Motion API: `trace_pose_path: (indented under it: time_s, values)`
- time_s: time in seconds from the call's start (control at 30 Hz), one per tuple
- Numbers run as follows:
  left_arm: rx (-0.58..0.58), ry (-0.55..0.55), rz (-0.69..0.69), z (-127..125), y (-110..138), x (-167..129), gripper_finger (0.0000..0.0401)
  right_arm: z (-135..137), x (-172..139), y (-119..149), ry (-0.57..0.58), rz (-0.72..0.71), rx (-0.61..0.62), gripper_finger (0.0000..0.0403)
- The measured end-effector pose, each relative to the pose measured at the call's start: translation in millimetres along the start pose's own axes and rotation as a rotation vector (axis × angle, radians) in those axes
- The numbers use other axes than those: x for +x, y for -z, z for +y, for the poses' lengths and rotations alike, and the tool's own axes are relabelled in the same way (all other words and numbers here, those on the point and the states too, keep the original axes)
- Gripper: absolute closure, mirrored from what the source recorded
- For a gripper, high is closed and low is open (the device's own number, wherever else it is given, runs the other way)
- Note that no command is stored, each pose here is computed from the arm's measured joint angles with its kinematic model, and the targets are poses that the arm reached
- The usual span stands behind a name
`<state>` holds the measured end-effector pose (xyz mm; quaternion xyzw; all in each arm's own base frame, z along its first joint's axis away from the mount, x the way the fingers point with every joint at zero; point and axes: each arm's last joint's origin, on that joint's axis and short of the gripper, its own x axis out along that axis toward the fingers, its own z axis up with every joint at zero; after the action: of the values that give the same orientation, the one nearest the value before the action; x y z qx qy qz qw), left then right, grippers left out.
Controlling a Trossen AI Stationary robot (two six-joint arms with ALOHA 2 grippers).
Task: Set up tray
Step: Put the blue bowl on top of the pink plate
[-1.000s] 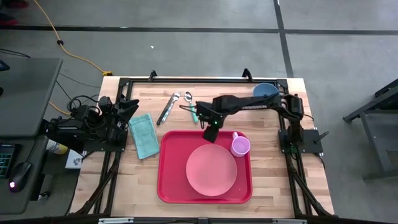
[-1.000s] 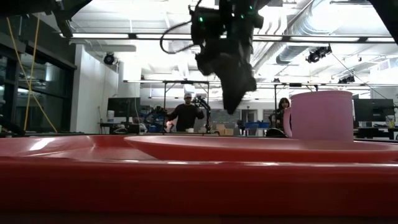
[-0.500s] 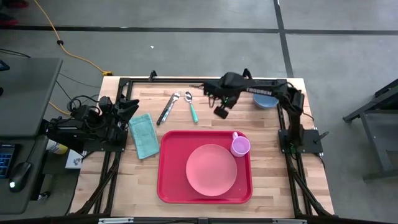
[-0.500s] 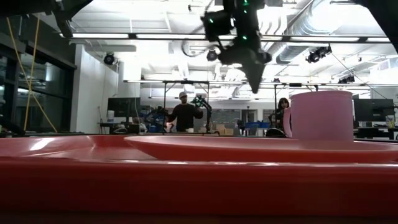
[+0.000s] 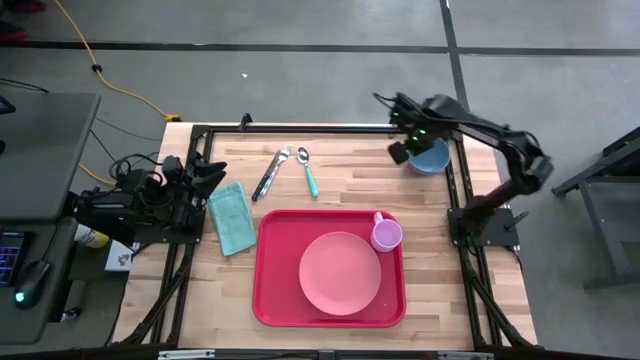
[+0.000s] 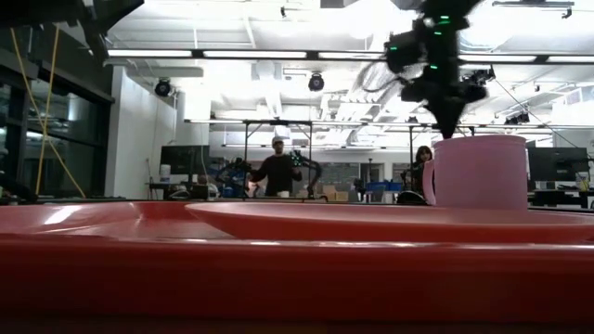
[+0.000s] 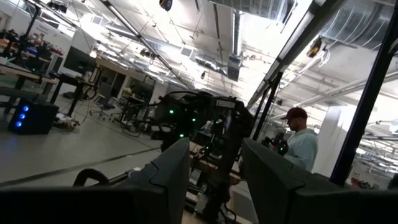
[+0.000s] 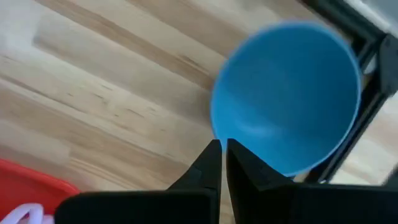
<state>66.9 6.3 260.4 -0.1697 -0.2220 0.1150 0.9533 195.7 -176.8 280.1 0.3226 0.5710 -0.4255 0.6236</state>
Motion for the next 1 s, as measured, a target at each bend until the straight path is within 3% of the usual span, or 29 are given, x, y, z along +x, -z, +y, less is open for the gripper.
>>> trace_pose_path:
  time_s: [0.27,0.47,0.77,1.0]
  values:
    - [0.005,-0.004,0.005,0,1,0,0.0222,-20,31,31,-0.1,-0.012,0.051,0.0371]
    - [0.003,-0.005,0.004,0,0,0,0.0222,-15,54,34,-0.182,0.028,-0.02,0.0307]
    - [0.002,-0.006,0.003,0,0,0,0.0222,-15,57,31,-0.134,0.001,-0.084,0.02]
    - [0.002,-0.017,0.0,1,0,0,0.0222,-20,59,26,-0.081,-0.038,-0.156,0.0179]
